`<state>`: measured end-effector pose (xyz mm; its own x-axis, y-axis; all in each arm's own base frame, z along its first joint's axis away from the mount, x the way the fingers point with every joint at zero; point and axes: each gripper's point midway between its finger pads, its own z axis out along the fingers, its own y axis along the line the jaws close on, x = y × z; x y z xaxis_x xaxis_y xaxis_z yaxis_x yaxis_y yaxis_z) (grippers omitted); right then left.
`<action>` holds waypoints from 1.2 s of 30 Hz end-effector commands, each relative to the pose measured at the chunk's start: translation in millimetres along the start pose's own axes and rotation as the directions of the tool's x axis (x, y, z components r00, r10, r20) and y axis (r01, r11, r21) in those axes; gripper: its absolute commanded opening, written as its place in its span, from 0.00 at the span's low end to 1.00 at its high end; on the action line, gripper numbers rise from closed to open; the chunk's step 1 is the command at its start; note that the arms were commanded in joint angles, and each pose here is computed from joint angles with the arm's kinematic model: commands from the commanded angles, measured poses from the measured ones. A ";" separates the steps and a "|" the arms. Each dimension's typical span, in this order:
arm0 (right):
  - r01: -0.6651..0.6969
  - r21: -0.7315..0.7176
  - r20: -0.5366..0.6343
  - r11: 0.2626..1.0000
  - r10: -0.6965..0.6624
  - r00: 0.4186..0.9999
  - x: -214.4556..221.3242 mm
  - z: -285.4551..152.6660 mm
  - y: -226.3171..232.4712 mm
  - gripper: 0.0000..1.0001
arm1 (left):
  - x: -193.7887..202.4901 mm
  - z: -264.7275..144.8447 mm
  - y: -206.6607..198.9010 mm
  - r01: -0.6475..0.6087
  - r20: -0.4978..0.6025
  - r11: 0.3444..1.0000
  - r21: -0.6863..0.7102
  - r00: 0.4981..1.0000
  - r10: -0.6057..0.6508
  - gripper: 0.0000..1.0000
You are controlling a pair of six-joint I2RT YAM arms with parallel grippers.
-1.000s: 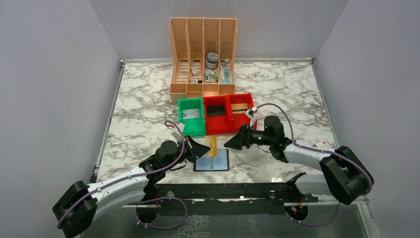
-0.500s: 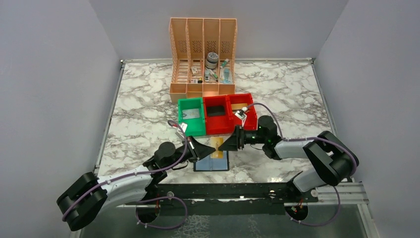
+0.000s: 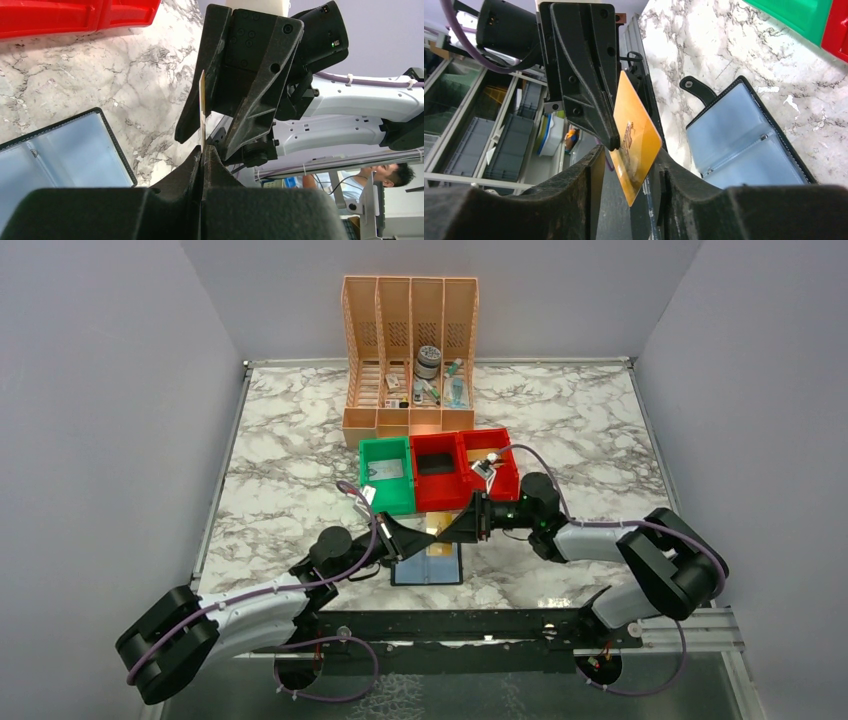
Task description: Take the credit cards out of the card holder
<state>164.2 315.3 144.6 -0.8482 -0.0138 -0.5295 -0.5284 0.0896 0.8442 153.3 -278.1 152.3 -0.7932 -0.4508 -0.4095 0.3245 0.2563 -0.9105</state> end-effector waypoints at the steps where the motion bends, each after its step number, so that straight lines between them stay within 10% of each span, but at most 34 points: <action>1: 0.043 -0.005 0.031 0.999 -0.043 0.999 -10.7 -4.0 6.6 0.35 | -1.7 -3.3 -12.9 -0.006 0.003 0.998 0.061 1.000 0.005 0.00; 13: 0.044 -0.014 0.055 0.999 -0.043 0.998 -10.8 -12.8 9.1 0.01 | -3.6 -8.0 -7.8 0.010 0.030 0.999 0.050 0.999 -0.011 0.00; 22: 0.114 0.220 0.155 0.969 -0.151 0.976 -48.7 -41.0 -18.6 0.01 | -0.5 -12.9 6.1 -0.015 0.035 1.000 0.009 0.999 0.015 0.82; 25: 0.151 0.453 0.203 0.879 -0.267 0.942 -81.5 -58.7 -43.5 0.01 | 0.8 -13.8 15.3 -0.037 0.028 0.999 -0.036 0.999 0.038 0.99; 32: 0.080 0.877 0.198 0.474 -0.508 0.839 -142.6 -134.9 -92.2 0.01 | 7.4 -14.9 40.0 -0.105 -0.041 0.979 -0.175 0.994 0.100 0.99; 36: 0.073 0.924 0.151 0.375 -0.534 0.832 -158.1 -143.6 -107.7 0.01 | 5.7 -12.6 38.6 -0.145 -0.058 0.972 -0.184 0.989 0.137 0.99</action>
<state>321.6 206.5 166.2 -0.4550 0.1952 -0.8689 -0.4026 0.8252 0.3962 148.3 -259.8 111.7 -0.7940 -0.3905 -0.4658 0.2955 0.4216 -0.8573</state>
